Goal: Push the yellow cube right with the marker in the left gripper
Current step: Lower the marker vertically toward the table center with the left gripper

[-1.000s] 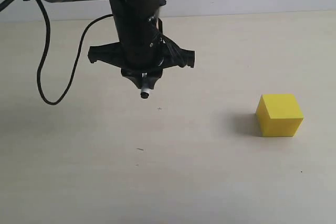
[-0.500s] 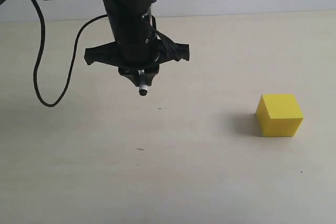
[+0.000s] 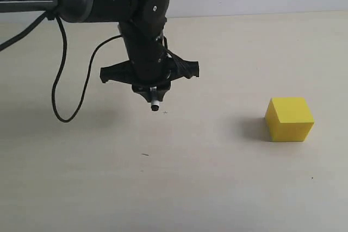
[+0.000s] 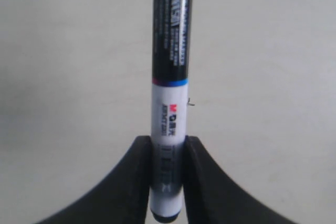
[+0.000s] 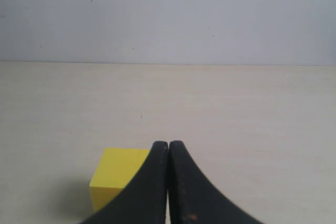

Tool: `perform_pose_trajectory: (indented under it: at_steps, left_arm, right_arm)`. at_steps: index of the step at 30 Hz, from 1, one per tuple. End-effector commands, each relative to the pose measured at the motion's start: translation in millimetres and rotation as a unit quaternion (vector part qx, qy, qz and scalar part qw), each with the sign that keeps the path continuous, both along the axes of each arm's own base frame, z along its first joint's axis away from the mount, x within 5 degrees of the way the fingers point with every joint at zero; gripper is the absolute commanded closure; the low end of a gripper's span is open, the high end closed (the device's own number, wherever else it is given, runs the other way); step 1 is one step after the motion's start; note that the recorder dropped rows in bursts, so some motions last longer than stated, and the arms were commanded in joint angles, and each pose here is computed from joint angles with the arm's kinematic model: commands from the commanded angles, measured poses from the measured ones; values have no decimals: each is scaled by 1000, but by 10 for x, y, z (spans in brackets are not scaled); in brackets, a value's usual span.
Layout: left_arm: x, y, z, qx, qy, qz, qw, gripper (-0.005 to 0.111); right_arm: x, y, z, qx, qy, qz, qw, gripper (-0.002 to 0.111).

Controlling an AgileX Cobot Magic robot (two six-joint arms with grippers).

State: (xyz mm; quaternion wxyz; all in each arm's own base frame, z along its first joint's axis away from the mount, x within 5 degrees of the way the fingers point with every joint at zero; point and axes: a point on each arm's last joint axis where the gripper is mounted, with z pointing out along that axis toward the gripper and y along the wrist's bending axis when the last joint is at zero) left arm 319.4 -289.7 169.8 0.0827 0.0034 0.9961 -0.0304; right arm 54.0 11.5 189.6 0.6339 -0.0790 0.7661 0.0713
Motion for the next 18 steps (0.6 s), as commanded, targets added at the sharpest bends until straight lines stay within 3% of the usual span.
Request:
perform_pose_trajectory:
  at_steps: [1,18]
  left_arm:
    - [90,74,-123,-13,20,30,999,107]
    - [163,70,-228,-28,13,38,999,107]
  right_arm:
    - [-2,-5,-7,0,-3,-4,1000,108]
    - [-2,-5,-7,0,-3,-4,1000,108]
